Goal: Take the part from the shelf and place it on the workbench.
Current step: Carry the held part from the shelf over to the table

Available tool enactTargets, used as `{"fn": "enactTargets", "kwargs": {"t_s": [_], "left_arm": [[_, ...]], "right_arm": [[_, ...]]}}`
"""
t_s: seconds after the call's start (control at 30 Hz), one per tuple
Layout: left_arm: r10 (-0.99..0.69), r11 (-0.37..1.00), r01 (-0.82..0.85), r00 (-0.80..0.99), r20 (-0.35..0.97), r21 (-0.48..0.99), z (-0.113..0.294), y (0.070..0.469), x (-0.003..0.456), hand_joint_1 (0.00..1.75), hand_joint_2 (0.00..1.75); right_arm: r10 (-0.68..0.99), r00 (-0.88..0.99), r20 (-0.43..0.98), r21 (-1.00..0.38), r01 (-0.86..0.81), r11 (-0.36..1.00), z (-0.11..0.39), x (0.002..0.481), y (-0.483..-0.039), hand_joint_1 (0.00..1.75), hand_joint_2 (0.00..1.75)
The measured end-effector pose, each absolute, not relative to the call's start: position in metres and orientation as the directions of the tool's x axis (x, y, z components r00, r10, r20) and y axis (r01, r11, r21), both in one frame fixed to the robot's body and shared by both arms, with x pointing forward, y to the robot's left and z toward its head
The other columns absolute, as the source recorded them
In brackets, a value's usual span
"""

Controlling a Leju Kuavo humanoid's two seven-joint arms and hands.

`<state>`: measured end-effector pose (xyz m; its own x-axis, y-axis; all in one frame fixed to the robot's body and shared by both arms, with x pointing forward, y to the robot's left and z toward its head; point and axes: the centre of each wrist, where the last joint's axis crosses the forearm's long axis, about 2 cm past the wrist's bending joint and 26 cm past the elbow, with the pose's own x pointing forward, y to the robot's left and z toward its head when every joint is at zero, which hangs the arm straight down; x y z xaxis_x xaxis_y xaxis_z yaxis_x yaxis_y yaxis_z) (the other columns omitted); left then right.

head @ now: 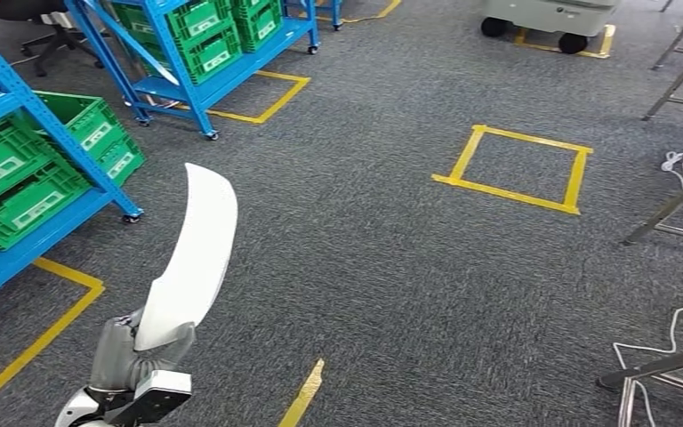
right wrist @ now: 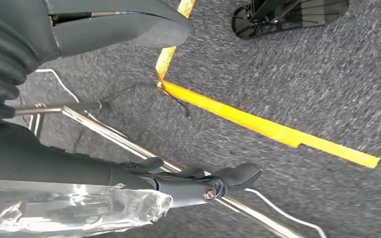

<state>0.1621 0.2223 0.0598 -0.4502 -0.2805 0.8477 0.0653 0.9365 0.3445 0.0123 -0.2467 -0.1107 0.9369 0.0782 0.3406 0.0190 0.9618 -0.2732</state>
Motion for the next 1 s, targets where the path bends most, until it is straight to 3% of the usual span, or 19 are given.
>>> {"fn": "enactTargets", "kwargs": {"t_s": [1.0], "left_arm": [[-0.301, 0.932, 0.014, -0.529, 0.793, 0.363, 0.066, 0.228, 0.181, 1.69, 1.75]], "right_arm": [[0.071, 0.931, 0.357, -0.204, 0.003, 0.979, -0.111, 0.014, -0.242, 0.00, 1.75]]}}
